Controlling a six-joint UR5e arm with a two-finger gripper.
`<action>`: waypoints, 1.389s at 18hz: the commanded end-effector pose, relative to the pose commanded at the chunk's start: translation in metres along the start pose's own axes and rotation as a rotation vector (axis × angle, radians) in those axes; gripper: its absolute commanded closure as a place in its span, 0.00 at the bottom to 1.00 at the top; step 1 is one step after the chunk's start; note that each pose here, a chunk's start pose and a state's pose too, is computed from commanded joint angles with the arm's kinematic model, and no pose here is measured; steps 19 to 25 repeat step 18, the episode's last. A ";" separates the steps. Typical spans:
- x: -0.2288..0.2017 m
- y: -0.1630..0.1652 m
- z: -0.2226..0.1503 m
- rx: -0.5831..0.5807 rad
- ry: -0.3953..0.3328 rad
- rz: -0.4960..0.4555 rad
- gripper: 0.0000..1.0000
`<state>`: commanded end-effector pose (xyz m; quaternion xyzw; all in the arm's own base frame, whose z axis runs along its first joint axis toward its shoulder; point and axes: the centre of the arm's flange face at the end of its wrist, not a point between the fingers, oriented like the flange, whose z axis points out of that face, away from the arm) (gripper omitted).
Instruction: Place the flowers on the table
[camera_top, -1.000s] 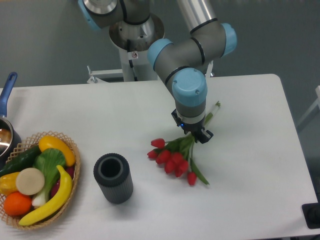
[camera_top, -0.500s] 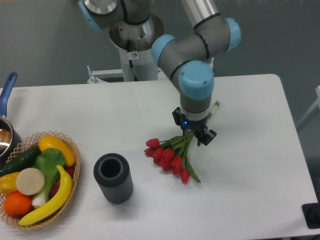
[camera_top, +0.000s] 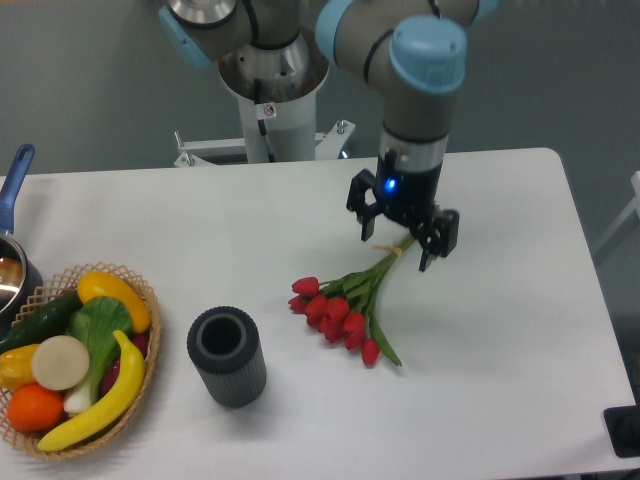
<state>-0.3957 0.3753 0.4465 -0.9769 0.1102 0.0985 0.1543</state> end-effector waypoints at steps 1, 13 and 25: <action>0.002 0.004 -0.008 -0.005 0.006 0.023 0.00; -0.004 0.087 -0.046 -0.027 0.104 0.260 0.00; -0.003 0.087 -0.045 -0.025 0.105 0.263 0.00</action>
